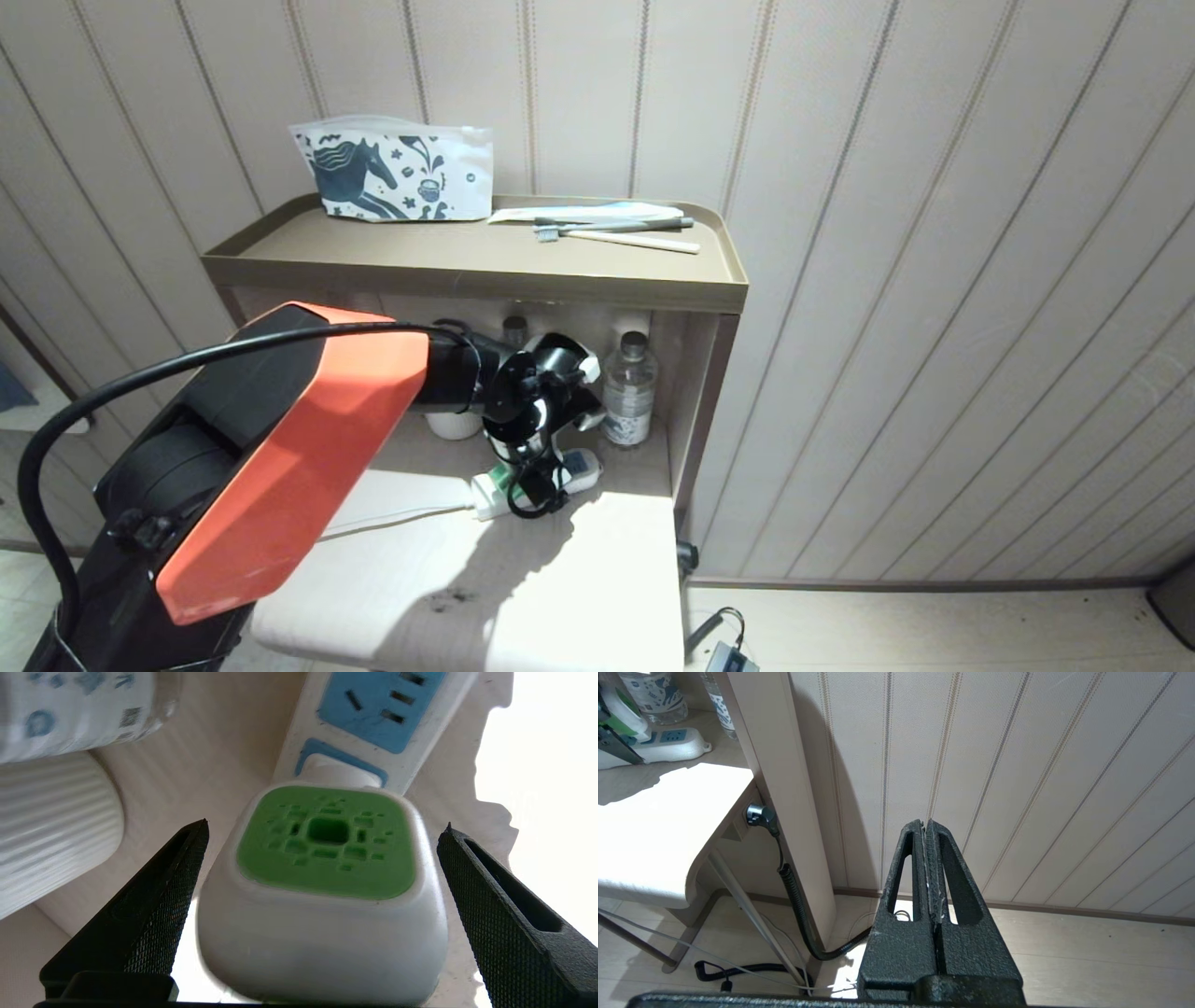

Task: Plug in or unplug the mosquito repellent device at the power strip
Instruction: Insert the plug into the socket

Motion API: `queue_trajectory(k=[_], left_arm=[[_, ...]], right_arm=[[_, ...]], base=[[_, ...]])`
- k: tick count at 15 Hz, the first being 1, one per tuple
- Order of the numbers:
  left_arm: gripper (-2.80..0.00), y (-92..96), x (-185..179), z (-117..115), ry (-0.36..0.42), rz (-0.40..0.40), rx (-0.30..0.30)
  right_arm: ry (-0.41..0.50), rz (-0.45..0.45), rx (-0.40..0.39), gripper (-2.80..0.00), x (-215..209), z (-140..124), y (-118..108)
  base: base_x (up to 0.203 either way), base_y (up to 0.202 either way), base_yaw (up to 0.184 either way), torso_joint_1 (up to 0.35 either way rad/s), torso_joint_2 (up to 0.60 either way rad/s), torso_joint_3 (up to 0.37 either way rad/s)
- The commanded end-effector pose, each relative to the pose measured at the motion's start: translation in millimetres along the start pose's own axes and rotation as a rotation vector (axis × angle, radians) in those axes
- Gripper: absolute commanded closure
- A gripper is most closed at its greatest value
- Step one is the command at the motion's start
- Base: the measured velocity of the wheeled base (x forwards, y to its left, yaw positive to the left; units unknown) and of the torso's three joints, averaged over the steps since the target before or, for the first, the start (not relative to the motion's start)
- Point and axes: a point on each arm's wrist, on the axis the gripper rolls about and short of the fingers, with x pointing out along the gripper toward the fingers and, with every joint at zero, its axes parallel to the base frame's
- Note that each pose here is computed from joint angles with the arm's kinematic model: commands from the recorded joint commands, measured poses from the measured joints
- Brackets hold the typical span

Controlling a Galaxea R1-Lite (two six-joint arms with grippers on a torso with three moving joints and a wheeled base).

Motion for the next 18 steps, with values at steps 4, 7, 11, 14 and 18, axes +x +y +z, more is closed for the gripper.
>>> queue_trajectory(k=[4, 7, 11, 14, 18], left_arm=[[-2.8, 9.7, -35, 4, -0.067, 0.025, -0.041], [-2.8, 11.7, -47, 4, -0.084, 0.027, -0.054], [-2.8, 12.4, -63, -6, -0.084, 0.029, -0.055], [-2.8, 13.4, -88, -21, -0.094, 0.025, -0.071], [-2.8, 12.1, -114, -43, -0.123, 0.028, -0.092]], right_arm=[[0.0, 0.001, 0.0, 0.0, 0, 0, 0], [0.0, 0.001, 0.0, 0.0, 0, 0, 0], [0.0, 0.001, 0.0, 0.0, 0, 0, 0], [0.0, 0.001, 0.0, 0.0, 0, 0, 0], [0.0, 0.001, 0.0, 0.0, 0, 0, 0]], base=[[0.0, 0.0, 0.0, 0.0, 0.0, 0.0], [0.0, 0.0, 0.0, 0.0, 0.0, 0.0], [0.0, 0.0, 0.0, 0.0, 0.0, 0.0], [0.0, 0.0, 0.0, 0.0, 0.0, 0.0], [0.0, 0.0, 0.0, 0.0, 0.0, 0.0]])
